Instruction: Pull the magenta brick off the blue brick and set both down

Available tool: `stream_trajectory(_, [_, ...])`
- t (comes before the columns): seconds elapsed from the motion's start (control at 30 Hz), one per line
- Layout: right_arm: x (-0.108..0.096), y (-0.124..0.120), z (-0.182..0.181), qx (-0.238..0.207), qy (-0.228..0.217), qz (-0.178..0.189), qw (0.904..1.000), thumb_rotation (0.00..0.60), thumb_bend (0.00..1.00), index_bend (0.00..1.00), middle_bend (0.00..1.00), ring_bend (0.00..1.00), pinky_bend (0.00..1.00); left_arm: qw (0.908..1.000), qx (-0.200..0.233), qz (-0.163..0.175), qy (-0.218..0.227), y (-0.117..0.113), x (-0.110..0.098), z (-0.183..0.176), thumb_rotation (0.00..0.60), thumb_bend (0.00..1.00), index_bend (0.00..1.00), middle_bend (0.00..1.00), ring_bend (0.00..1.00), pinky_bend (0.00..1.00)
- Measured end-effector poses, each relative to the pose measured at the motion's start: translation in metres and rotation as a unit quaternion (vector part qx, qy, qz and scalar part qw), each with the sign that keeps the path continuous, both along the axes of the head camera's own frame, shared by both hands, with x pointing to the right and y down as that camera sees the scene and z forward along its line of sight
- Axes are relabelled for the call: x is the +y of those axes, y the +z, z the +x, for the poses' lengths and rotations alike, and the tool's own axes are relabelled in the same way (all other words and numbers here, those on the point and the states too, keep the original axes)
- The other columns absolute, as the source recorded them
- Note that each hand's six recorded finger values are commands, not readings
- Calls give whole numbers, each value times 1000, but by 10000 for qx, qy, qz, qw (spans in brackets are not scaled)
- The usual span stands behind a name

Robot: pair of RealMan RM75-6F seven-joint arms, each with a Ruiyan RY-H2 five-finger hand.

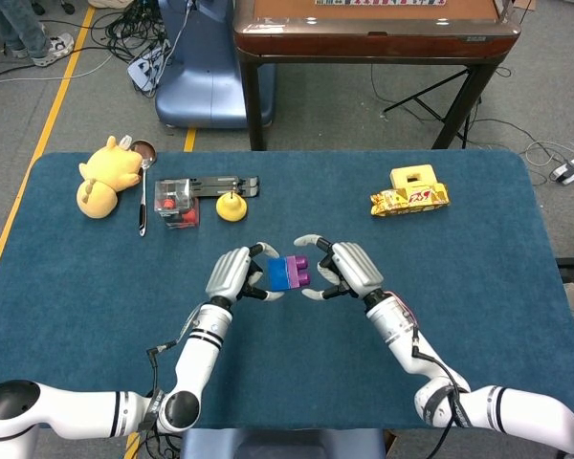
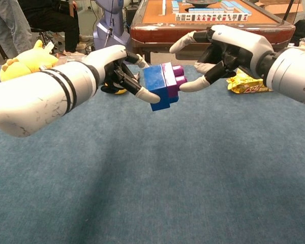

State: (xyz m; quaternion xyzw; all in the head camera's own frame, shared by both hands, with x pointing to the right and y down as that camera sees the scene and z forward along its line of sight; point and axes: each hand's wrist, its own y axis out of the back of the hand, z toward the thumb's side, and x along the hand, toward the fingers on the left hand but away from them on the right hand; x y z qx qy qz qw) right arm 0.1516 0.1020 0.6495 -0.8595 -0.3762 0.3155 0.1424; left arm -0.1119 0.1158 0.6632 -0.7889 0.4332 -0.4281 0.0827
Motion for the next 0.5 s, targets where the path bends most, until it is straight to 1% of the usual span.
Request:
stream_trajectory(0.3, [1, 3, -3, 12, -28, 28, 10000, 600, 0, 265, 1000, 1000, 1000, 9992, 169, -306, -184, 3, 0, -2, 598, 38, 661, 1000, 953, 1000])
stream_trajectory(0.5, [2, 6, -4, 24, -20, 4, 10000, 600, 0, 265, 1000, 1000, 1000, 9992, 196, -303, -183, 1, 0, -1, 597, 39, 662, 1000, 953, 1000])
